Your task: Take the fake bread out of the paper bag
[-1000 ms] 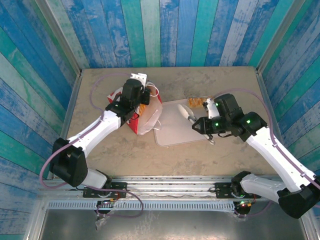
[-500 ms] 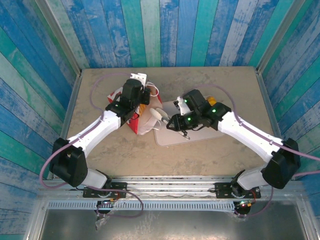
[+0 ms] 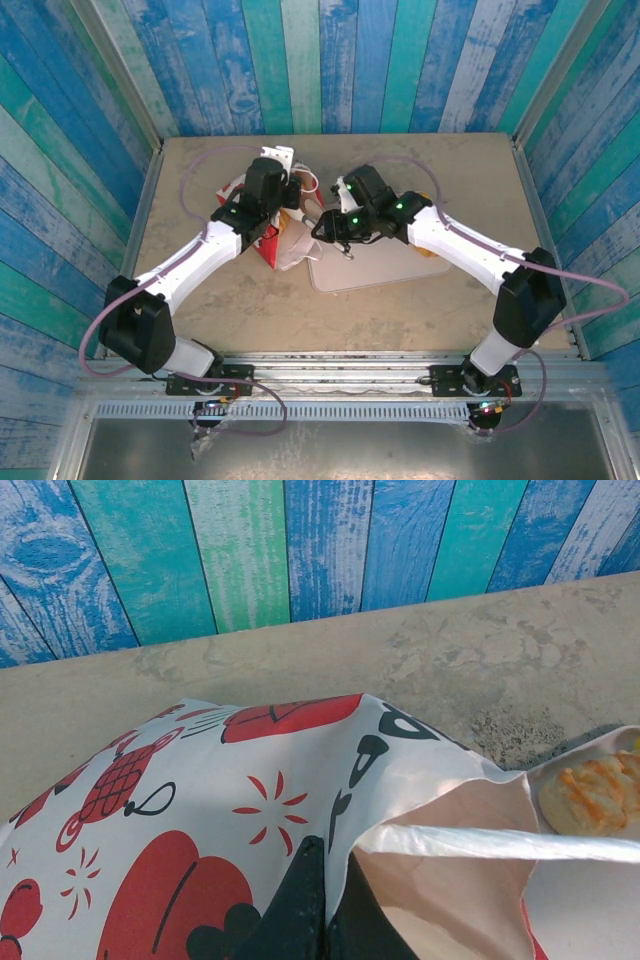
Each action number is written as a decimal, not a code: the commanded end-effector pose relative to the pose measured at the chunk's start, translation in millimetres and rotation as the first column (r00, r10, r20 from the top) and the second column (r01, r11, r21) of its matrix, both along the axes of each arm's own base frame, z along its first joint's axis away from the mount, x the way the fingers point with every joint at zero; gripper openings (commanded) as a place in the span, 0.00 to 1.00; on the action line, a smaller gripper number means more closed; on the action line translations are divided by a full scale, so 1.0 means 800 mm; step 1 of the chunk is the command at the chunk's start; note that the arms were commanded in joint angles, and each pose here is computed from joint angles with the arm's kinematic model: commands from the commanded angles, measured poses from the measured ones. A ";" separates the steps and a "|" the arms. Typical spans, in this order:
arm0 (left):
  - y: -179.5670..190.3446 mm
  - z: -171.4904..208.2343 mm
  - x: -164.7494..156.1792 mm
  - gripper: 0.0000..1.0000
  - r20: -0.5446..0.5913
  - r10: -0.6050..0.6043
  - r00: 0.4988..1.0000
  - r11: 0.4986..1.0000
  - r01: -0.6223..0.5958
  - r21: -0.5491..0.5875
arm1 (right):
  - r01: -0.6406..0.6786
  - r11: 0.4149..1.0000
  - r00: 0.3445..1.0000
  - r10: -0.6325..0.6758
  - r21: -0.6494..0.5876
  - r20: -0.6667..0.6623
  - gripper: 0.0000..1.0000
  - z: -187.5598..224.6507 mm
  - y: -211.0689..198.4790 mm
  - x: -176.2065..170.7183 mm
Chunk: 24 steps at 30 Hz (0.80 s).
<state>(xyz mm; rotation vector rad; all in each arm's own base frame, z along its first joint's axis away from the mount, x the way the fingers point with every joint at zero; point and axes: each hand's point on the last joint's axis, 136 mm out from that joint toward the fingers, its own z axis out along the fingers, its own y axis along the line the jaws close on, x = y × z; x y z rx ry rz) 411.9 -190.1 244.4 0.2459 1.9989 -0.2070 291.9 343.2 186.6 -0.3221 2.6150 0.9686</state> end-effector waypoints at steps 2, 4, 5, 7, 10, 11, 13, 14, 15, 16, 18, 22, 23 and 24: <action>-0.007 0.040 -0.001 0.03 0.088 -0.017 0.996 0.997 0.024 -0.078 | 0.026 0.999 0.999 -0.027 0.029 0.033 0.58 0.014 0.012 0.020; -0.011 0.038 -0.002 0.03 0.088 -0.031 0.996 0.996 0.038 -0.084 | 0.031 0.999 0.999 -0.032 0.025 0.031 0.58 0.011 0.014 0.024; -0.011 0.037 -0.002 0.03 0.088 -0.033 0.996 0.995 0.041 -0.086 | 0.033 0.999 0.999 -0.034 0.022 0.028 0.58 0.008 0.016 0.026; -0.010 0.036 -0.002 0.03 0.086 -0.027 0.996 0.996 0.035 -0.087 | 0.036 0.999 0.999 -0.037 0.020 0.023 0.58 0.004 0.020 0.030; -0.009 0.033 -0.002 0.03 0.081 -0.023 0.996 0.996 0.030 -0.085 | 0.045 0.999 0.999 -0.045 0.013 0.021 0.57 -0.002 0.023 0.036; -0.009 0.033 -0.003 0.03 0.082 -0.023 0.996 0.996 0.030 -0.086 | 0.049 0.999 0.999 -0.049 0.009 0.020 0.57 -0.004 0.023 0.039; -0.009 0.033 -0.003 0.03 0.083 -0.023 0.996 0.995 0.031 -0.090 | 0.060 0.998 0.998 -0.060 -0.003 0.019 0.56 -0.010 0.023 0.043; -0.009 0.033 -0.003 0.03 0.083 -0.025 0.996 0.995 0.032 -0.090 | 0.065 0.998 0.998 -0.065 -0.009 0.020 0.56 -0.012 0.023 0.045; -0.010 0.033 -0.003 0.03 0.082 -0.025 0.996 0.995 0.033 -0.090 | 0.071 0.997 0.997 -0.071 -0.015 0.019 0.56 -0.015 0.022 0.046; -0.009 0.034 -0.003 0.03 0.084 -0.025 0.996 0.995 0.032 -0.093 | 0.077 0.997 0.997 -0.077 -0.019 0.021 0.55 -0.017 0.022 0.048; -0.009 0.035 -0.004 0.03 0.085 -0.025 0.996 0.995 0.033 -0.097 | 0.079 0.997 0.997 -0.079 -0.024 0.019 0.53 -0.021 0.022 0.050; -0.004 0.034 -0.005 0.03 0.085 -0.003 0.996 0.995 0.012 -0.104 | 0.073 0.997 0.997 -0.073 -0.017 0.020 0.42 -0.024 0.025 0.050; -0.002 0.034 -0.006 0.03 0.085 0.007 0.996 0.994 0.002 -0.108 | 0.068 0.998 0.997 -0.068 -0.010 0.022 0.38 -0.023 0.027 0.050; 0.000 0.033 -0.006 0.03 0.086 0.016 0.996 0.994 -0.006 -0.110 | 0.063 0.998 0.998 -0.063 -0.003 0.021 0.35 -0.022 0.028 0.049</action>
